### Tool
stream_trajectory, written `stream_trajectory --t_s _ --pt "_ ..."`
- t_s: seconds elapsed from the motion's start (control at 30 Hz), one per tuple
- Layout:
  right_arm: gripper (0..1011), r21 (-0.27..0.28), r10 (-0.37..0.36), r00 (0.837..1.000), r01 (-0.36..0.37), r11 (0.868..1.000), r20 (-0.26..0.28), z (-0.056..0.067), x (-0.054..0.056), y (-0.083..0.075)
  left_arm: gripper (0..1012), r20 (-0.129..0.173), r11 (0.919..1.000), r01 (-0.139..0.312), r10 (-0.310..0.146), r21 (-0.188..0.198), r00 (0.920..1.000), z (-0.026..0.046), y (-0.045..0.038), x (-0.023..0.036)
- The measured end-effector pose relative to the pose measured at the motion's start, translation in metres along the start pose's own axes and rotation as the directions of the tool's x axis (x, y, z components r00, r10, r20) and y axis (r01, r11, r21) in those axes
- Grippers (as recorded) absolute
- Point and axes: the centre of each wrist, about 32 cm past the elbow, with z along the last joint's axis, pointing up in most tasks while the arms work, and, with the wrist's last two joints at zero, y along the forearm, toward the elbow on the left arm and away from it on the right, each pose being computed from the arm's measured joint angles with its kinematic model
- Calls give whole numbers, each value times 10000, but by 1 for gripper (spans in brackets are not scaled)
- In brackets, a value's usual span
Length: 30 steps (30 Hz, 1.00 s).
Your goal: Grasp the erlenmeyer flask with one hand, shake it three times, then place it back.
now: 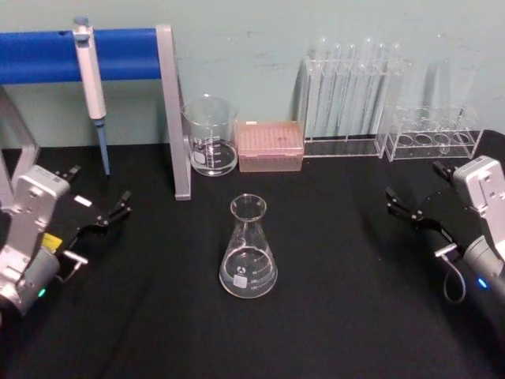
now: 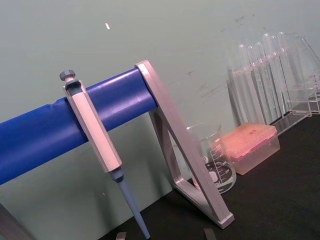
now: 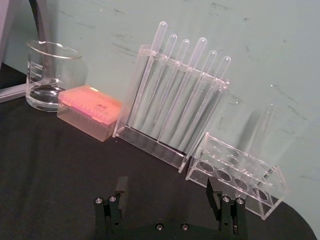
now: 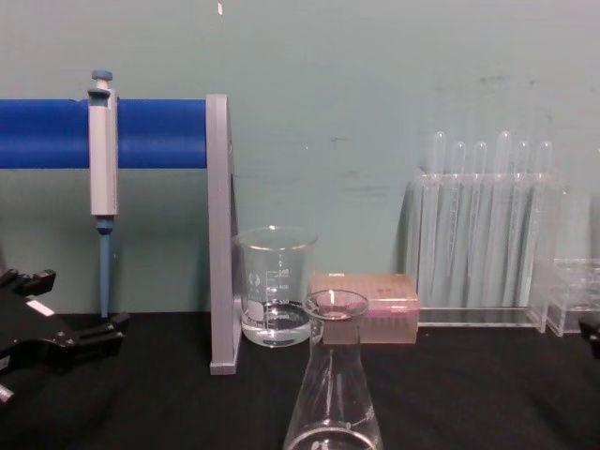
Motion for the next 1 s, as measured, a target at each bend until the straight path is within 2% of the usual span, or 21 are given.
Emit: stream_trajectory --t_s 0.4,0.67,1.0 --pt "1000 334 222 9997 -220 9992 -64 -19 87 -94 1001 0 10000 0 0 1 10000 0 0 0" --pt "1000 560 550 9984 -542 9970 -126 -21 159 -231 1001 0 10000 -1 1 1 10000 0 0 0" --pt "1000 798 1193 9923 -1162 9900 -342 -18 168 -361 1001 0 10000 0 0 0 10000 0 0 0"
